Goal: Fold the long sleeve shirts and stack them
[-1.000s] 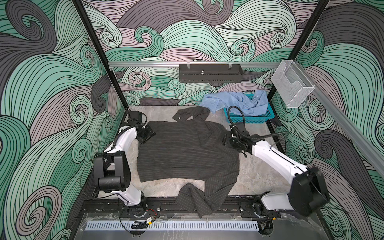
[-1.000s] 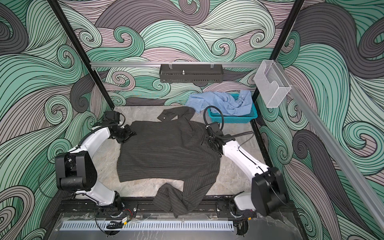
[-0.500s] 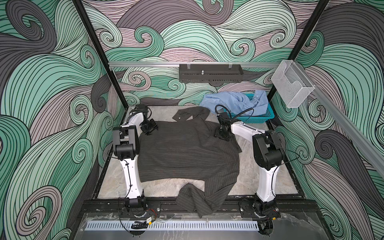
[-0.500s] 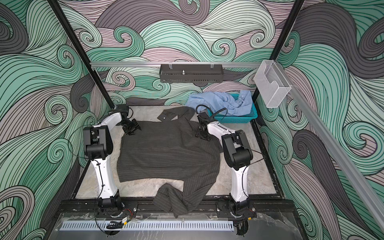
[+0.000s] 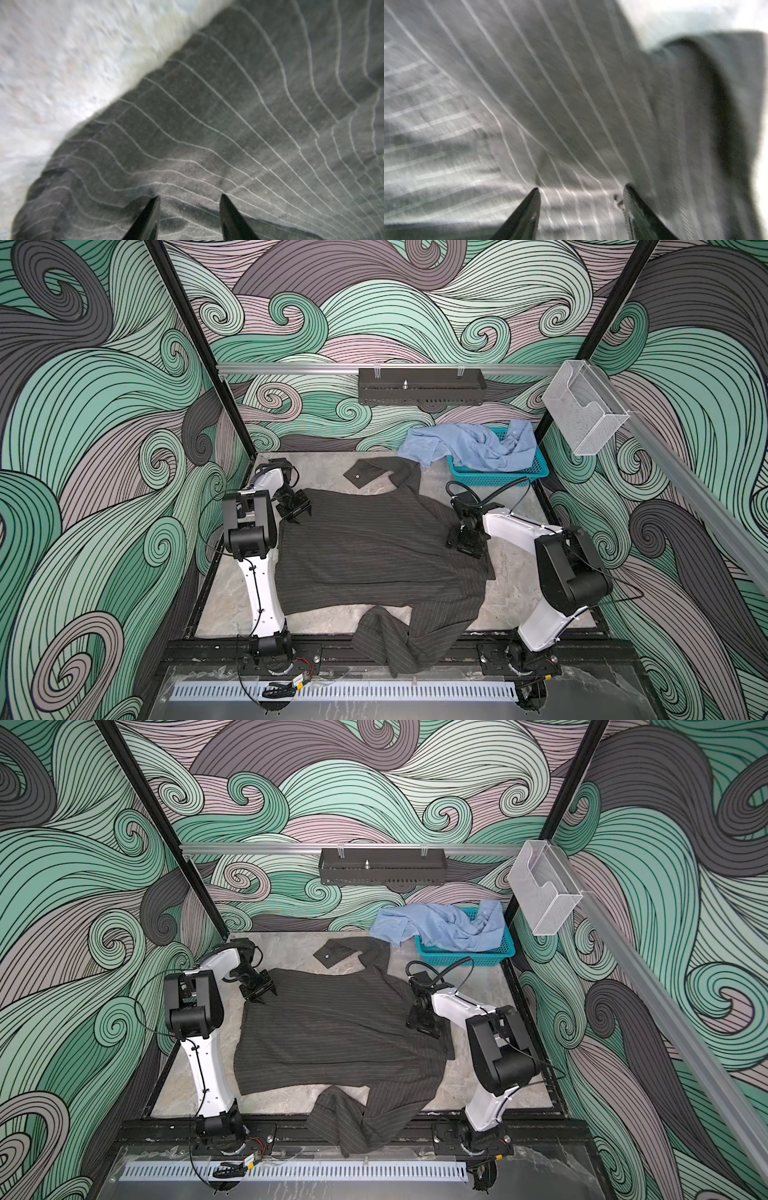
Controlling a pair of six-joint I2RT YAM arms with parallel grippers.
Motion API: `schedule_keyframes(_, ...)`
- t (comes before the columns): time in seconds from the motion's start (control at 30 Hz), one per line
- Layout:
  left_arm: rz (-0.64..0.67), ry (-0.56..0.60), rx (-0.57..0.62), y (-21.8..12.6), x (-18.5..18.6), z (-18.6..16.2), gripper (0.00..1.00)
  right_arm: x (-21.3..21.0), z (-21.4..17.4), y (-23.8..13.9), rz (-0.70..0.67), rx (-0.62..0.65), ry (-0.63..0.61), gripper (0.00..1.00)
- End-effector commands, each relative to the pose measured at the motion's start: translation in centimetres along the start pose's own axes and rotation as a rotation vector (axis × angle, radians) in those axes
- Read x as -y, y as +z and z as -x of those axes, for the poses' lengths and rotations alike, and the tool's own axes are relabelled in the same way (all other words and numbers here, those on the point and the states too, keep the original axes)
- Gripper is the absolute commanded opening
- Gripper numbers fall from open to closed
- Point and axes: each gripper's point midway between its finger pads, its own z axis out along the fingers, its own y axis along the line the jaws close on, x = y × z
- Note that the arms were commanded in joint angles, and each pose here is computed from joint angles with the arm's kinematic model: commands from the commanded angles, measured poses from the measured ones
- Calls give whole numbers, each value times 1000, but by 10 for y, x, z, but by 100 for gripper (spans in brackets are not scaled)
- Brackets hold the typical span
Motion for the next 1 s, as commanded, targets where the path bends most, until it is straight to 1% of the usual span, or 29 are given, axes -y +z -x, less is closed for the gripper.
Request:
schedule_keyframes(0.0,-14,31,-26,-12,1,-13,50,-16,28,-32,49,106,-21,71)
schedule_keyframes(0.07,-44,44,-8,-19,11,-12,50,-26,52,-47,54,169,-38,74)
schedule_keyframes(0.13,-59,58,5,-23,20,-9,50,-35,74,-52,63,198,-44,73)
schedule_keyframes(0.2,-58,59,-1,-23,23,-7,50,-45,95,-50,65,213,-51,67)
schedule_keyframes(0.27,-51,53,-15,-17,22,-5,50,-57,113,-38,63,204,-68,60)
schedule_keyframes(0.33,-43,50,-27,-11,20,-5,49,-69,129,-29,73,203,-76,56)
schedule_keyframes(0.4,-35,51,-41,-6,18,-6,49,-82,139,-20,94,188,-83,58)
schedule_keyframes(0.47,-20,58,-45,-6,14,-5,49,-99,148,-18,133,185,-97,63)
schedule_keyframes(0.53,-42,60,-34,-11,17,-2,50,-111,159,-22,149,212,-119,68)
schedule_keyframes(0.7,-148,127,40,-42,51,5,51,-138,190,-34,201,280,-134,72)
schedule_keyframes(0.77,-181,162,70,-56,67,3,52,-153,204,-33,208,310,-164,72)
schedule_keyframes(0.87,-224,196,100,-71,84,-5,52,-170,221,-22,203,322,-187,73)
schedule_keyframes(0.97,-244,216,113,-80,92,-13,52,-186,234,-7,216,319,-185,74)
